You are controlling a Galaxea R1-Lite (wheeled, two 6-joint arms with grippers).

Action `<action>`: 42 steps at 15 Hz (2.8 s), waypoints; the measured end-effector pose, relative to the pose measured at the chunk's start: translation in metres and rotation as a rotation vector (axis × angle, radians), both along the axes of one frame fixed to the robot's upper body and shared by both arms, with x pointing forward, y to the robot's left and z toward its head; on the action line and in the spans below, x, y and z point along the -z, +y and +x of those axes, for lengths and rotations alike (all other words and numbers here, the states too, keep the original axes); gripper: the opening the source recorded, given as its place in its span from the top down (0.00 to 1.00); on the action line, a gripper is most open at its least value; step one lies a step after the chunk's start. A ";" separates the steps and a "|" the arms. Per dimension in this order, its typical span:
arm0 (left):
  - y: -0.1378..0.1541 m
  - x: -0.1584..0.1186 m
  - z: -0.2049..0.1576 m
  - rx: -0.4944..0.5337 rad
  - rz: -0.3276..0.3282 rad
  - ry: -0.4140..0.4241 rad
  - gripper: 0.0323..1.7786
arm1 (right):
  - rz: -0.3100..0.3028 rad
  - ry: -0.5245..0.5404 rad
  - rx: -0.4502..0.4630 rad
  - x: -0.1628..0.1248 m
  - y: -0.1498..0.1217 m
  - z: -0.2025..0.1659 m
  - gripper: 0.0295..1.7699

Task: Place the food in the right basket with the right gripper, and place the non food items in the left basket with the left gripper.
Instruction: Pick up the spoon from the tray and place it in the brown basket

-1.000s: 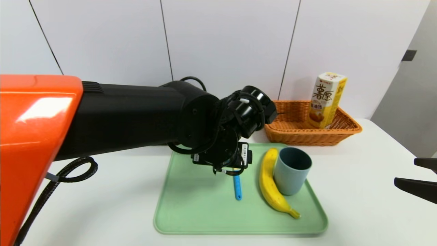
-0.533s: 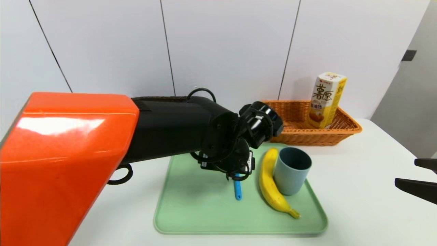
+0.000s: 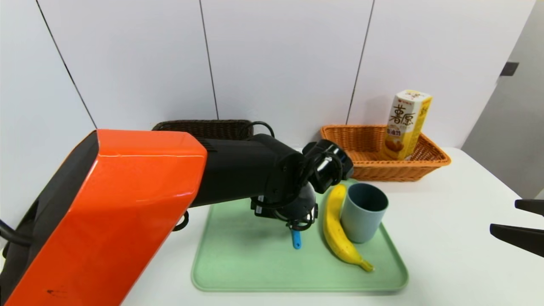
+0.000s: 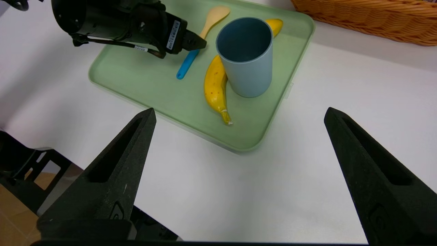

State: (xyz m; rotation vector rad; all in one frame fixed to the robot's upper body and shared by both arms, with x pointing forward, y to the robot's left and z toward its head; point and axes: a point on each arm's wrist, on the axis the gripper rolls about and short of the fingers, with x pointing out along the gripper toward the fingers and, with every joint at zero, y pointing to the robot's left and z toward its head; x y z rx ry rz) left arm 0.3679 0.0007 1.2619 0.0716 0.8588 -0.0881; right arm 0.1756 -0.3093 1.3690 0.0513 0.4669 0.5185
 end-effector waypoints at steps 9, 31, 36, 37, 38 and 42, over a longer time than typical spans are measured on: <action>-0.004 0.014 0.003 0.003 0.019 0.023 0.46 | 0.001 0.000 0.000 0.000 0.000 0.000 0.04; 0.133 -0.159 0.002 -0.102 -0.143 -0.303 0.94 | 0.004 -0.014 0.000 -0.001 -0.001 -0.004 0.04; 0.181 -0.155 0.037 -0.174 -0.152 -0.265 0.94 | 0.002 -0.012 -0.003 -0.001 -0.001 -0.003 0.04; 0.187 -0.155 0.040 -0.147 -0.146 -0.257 0.94 | 0.002 -0.012 -0.002 -0.001 -0.001 -0.003 0.04; 0.193 -0.155 0.044 -0.110 -0.134 -0.257 0.94 | 0.001 -0.010 -0.003 -0.001 -0.001 -0.003 0.04; 0.212 -0.161 0.060 0.062 -0.004 -0.348 0.94 | -0.002 -0.005 0.000 0.000 -0.001 -0.003 0.04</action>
